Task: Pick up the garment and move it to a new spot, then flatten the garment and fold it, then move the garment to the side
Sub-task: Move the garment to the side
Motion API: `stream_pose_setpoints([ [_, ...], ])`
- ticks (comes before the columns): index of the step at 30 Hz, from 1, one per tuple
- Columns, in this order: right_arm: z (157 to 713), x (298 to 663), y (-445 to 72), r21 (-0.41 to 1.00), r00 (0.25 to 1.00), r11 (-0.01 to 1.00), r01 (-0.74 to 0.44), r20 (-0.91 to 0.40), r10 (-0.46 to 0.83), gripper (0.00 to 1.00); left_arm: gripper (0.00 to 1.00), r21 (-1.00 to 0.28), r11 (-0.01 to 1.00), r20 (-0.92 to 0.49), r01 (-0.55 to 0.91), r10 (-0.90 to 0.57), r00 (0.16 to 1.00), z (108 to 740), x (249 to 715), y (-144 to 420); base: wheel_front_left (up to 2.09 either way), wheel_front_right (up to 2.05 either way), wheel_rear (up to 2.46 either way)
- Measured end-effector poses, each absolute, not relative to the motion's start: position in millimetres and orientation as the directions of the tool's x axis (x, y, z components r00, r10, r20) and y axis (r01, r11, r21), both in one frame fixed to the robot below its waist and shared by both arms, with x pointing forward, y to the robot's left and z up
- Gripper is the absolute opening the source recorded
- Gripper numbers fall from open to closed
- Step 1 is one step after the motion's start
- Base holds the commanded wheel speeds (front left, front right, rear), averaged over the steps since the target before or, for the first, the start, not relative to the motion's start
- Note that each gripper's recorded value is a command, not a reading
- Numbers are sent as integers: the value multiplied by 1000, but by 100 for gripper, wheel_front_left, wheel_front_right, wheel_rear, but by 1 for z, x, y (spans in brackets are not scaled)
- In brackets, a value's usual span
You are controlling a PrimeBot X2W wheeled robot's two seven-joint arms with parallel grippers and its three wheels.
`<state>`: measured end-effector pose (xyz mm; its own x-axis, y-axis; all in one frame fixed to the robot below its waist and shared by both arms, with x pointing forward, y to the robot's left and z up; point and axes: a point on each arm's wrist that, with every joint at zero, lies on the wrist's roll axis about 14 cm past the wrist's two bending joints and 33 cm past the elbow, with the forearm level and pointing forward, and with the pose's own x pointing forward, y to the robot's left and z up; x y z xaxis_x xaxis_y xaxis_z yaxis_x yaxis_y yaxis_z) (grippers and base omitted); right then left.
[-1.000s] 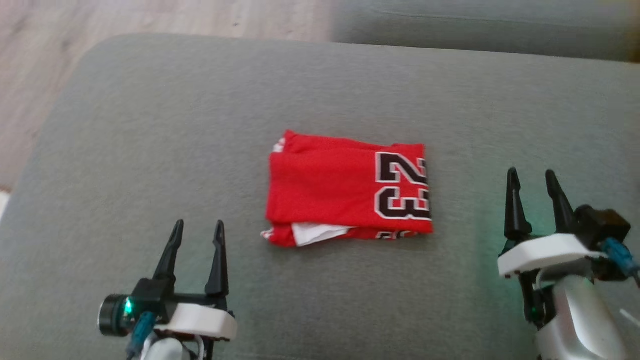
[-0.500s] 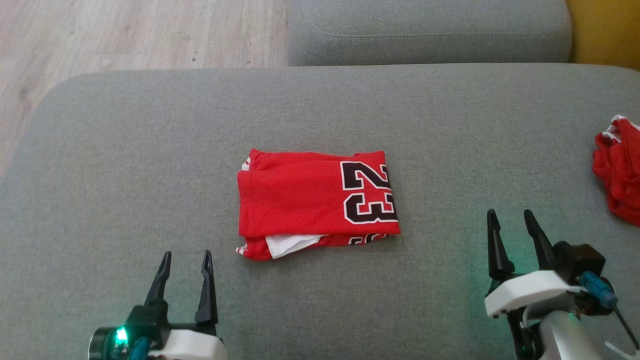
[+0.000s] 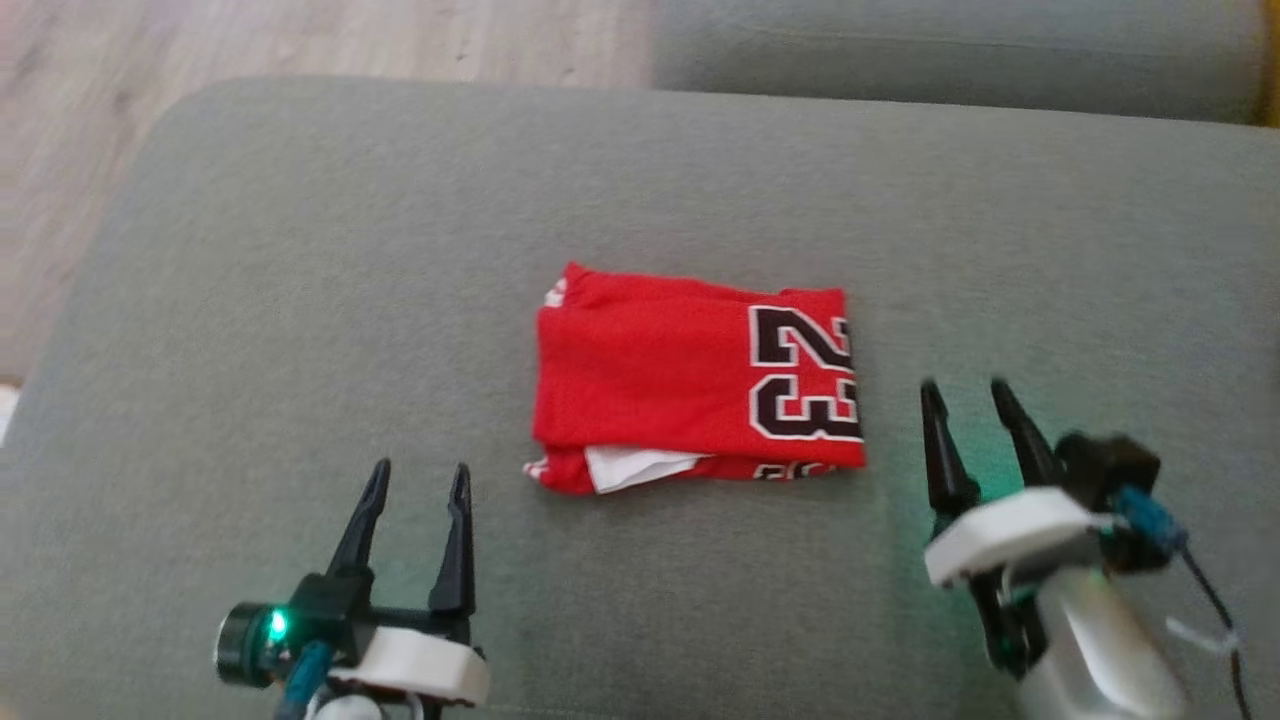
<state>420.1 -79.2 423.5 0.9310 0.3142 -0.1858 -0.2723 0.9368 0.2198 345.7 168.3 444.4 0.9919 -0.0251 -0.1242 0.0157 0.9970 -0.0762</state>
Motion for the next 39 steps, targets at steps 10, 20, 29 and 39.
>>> stream_pose_setpoints([
  [10, 388, 443, -24, 316, 857, 891, -325, -301, 419, 100, 100, -76, 994, -163, -77, 64, 985, 435, 326, 194, 0, 0, 0],
  [20, 386, 442, 5, 396, 815, 844, -362, -305, 493, 0, 100, -70, 992, -183, -103, 88, 979, 430, 323, 201, 0, 0, 0],
  [29, 412, 443, -47, 374, 897, 886, -273, -234, 375, 0, 100, -91, 996, -154, 17, -31, 988, 435, 348, 167, 0, 0, 0],
  [39, 427, 404, -158, 329, 973, 944, -32, -207, 105, 0, 100, -129, 932, -109, 338, -352, 930, 442, 392, 61, 0, 0, 0],
])
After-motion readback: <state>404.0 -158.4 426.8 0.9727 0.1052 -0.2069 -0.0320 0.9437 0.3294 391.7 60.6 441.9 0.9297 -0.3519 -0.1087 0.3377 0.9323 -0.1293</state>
